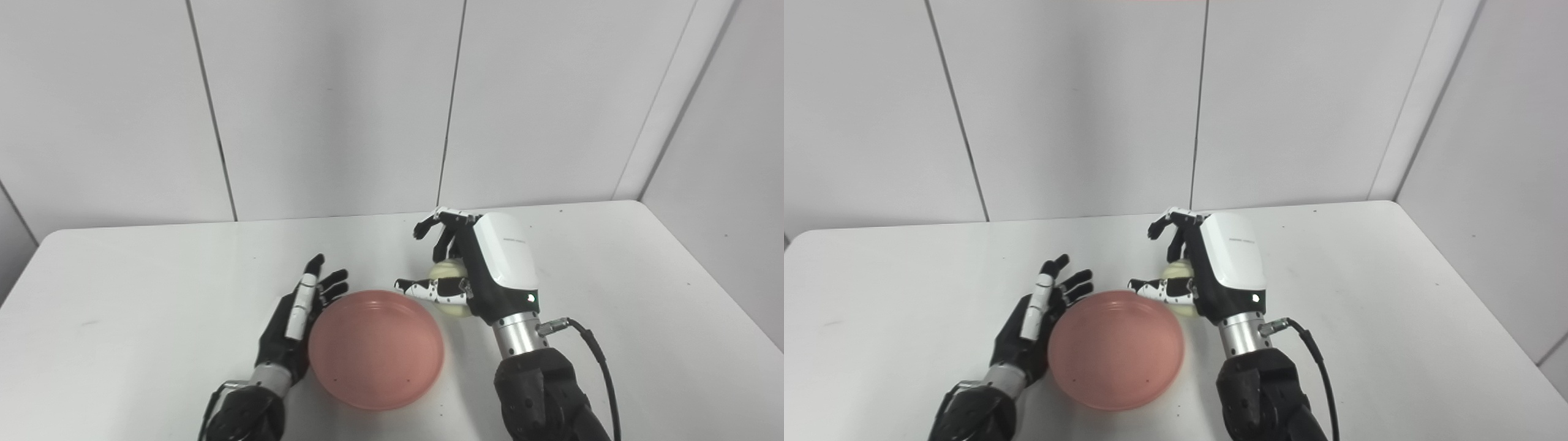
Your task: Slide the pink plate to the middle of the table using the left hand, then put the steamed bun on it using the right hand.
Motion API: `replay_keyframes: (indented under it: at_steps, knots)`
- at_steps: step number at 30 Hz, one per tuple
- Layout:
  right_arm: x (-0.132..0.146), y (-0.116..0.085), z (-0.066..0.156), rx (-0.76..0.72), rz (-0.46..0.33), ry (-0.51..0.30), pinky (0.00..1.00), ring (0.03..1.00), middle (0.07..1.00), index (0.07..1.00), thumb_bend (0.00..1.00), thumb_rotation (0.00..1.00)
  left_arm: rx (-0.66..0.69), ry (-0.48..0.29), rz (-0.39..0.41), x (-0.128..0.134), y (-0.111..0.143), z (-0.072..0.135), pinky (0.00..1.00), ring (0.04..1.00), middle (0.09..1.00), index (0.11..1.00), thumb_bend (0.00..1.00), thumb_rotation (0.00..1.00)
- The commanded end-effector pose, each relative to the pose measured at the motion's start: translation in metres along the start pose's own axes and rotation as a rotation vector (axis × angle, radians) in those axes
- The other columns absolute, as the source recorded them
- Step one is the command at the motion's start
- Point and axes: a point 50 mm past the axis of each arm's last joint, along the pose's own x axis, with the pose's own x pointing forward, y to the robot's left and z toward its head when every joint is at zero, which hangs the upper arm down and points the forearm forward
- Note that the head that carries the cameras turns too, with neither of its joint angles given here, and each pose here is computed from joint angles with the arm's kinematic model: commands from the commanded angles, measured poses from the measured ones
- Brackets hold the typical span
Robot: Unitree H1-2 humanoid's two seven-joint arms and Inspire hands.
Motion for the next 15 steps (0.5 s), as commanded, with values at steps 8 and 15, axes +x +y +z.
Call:
replay_keyframes:
  at_steps: [8,15]
  knots:
    - [0.022,0.033,0.022,0.028,0.062,-0.179,0.13,0.183,0.264,0.474,0.51,0.16,0.019,0.046,-0.024,0.007,-0.017,-0.008,0.86,0.876,0.871,0.996,0.71,0.94]
    - [0.02,0.059,0.017,0.085,0.144,-0.195,0.14,0.194,0.272,0.475,0.5,0.16,0.049,0.056,-0.022,0.011,-0.025,-0.006,0.84,0.854,0.902,0.969,0.65,0.88]
